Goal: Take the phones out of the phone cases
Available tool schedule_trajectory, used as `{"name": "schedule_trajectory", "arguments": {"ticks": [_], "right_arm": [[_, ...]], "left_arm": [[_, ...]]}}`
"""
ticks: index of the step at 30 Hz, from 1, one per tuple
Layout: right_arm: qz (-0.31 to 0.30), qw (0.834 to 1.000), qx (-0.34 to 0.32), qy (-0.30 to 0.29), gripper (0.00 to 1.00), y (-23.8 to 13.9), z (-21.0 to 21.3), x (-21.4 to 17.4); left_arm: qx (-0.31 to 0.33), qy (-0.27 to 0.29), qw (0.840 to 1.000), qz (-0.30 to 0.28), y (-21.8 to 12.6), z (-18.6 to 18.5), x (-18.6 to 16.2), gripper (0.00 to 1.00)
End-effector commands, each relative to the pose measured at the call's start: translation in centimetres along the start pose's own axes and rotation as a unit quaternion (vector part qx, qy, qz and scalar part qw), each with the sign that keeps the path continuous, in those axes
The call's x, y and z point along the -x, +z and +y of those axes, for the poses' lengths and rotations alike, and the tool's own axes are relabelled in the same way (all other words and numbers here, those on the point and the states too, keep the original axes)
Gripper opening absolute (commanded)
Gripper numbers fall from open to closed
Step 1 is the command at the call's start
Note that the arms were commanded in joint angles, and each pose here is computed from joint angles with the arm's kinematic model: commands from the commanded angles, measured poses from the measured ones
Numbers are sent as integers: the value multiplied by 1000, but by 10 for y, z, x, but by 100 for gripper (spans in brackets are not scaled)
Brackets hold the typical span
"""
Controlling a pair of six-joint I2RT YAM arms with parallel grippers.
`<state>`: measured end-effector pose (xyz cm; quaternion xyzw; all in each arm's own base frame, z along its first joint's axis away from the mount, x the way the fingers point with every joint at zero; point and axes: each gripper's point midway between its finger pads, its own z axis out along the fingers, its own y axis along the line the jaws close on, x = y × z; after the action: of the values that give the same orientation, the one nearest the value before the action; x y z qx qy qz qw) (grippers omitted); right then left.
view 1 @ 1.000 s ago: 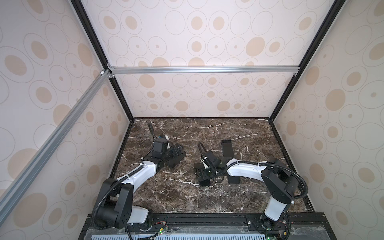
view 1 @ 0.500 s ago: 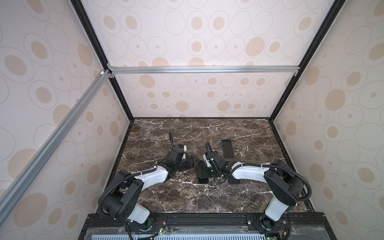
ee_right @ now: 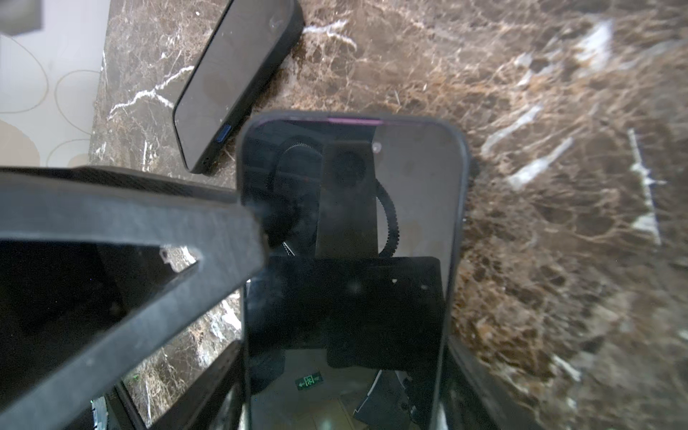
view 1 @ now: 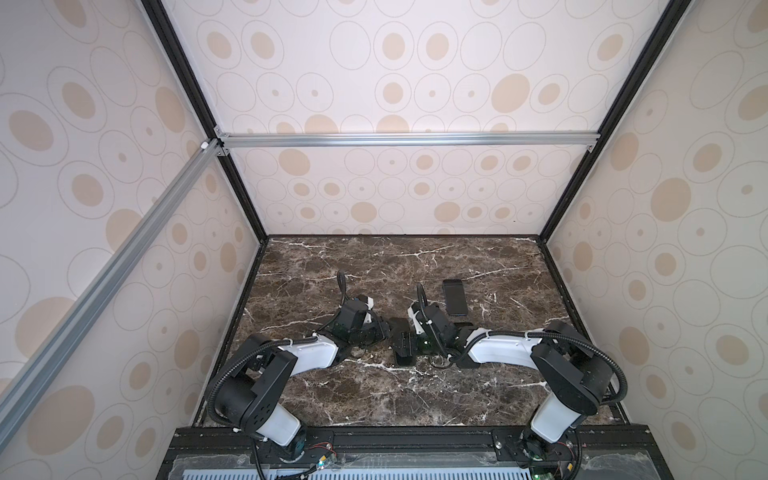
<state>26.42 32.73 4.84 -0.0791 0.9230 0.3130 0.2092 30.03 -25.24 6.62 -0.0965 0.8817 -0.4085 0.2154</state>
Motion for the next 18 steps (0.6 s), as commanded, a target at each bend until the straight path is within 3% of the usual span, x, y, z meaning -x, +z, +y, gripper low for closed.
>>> {"name": "schedule_trajectory", "arguments": {"ticks": [1, 10, 15, 18], "right_arm": [[-40, 998, 42, 2, 76, -11, 20, 21], [-54, 996, 64, -4, 77, -16, 27, 23], [-62, 996, 66, -12, 79, -21, 29, 27], [-75, 994, 72, -23, 84, -29, 34, 33]], "left_arm": [[-19, -4, 1000, 3, 3, -6, -2, 39], [-25, -7, 1000, 4, 6, -6, -3, 20], [-24, 12, 1000, -3, 5, -13, 4, 1], [-26, 24, 999, -18, 0, -21, 12, 0]]}}
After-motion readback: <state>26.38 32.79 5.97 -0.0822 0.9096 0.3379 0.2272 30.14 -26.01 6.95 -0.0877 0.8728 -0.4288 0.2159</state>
